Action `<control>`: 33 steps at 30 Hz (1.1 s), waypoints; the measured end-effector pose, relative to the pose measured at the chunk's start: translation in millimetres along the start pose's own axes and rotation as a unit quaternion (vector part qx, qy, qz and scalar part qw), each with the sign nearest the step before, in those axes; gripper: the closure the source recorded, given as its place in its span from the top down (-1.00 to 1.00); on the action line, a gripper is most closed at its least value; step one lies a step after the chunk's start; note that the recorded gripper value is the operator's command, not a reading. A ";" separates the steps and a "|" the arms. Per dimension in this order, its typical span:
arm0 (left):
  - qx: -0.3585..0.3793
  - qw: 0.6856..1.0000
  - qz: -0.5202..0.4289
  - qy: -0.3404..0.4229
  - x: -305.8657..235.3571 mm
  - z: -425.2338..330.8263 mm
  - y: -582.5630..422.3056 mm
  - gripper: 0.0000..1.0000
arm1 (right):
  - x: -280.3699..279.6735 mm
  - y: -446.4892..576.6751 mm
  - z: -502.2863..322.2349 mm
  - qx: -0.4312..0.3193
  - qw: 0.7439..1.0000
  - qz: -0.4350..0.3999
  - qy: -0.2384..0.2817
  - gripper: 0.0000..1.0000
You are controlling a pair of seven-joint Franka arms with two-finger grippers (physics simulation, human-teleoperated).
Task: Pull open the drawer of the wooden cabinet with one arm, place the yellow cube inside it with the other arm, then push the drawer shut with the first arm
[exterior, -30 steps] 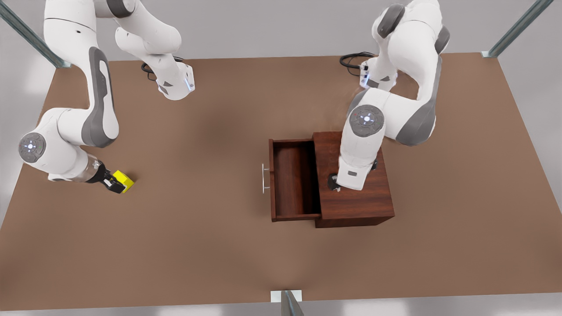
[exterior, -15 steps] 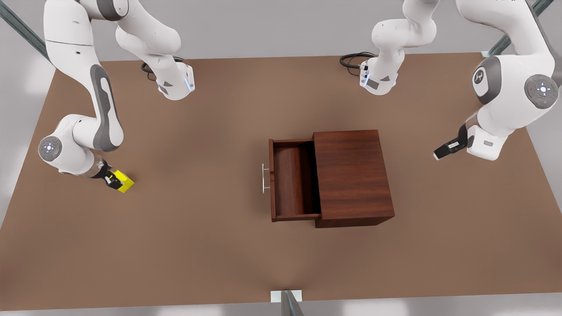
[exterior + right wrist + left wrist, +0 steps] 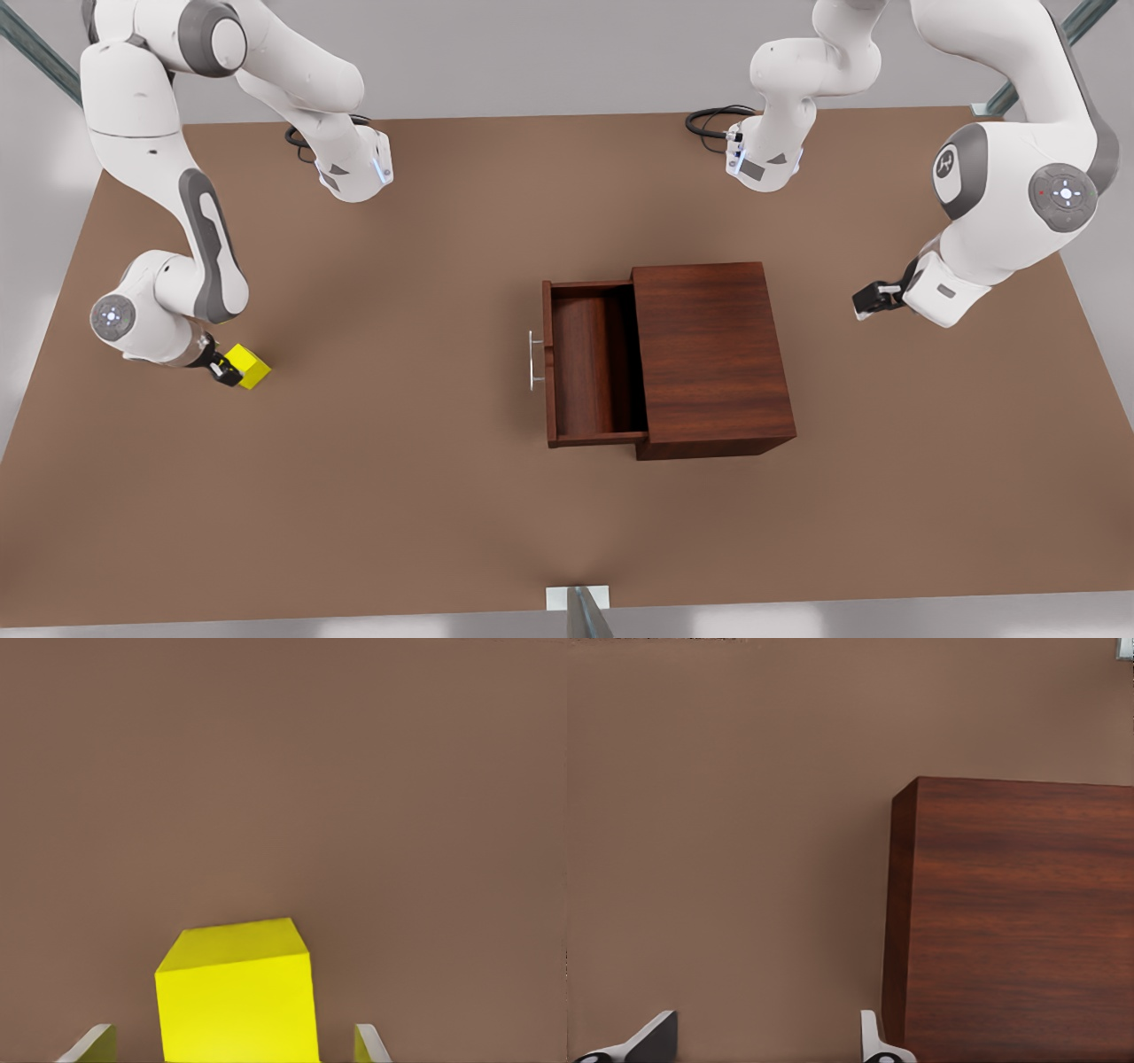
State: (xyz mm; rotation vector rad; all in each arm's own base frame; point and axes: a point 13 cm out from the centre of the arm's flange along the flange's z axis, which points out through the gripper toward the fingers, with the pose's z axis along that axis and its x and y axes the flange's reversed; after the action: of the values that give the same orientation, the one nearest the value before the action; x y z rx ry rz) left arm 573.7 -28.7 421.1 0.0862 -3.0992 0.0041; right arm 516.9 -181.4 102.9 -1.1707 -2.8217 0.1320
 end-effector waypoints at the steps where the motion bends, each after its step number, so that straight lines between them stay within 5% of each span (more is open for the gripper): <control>1: 0.000 1.000 0.005 0.000 -0.2 -0.1 1.1 1.00 | -0.5 -1.4 2.1 0.003 1.000 -0.007 -0.001 1.00; 29: -0.003 0.997 0.080 0.000 -0.2 -0.3 5.2 1.00 | -1.3 2.5 52.8 -0.012 0.996 -0.088 0.005 1.00; 33: -0.003 0.996 0.084 -0.002 -1.3 -2.1 4.0 1.00 | -1.5 4.7 52.3 -0.015 0.996 -0.090 0.003 0.61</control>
State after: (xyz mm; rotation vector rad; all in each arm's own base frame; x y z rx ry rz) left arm 574.9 -24.7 423.2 -0.1736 -3.0994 -0.0010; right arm 515.5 -181.7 50.4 -0.9123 -2.9160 0.0753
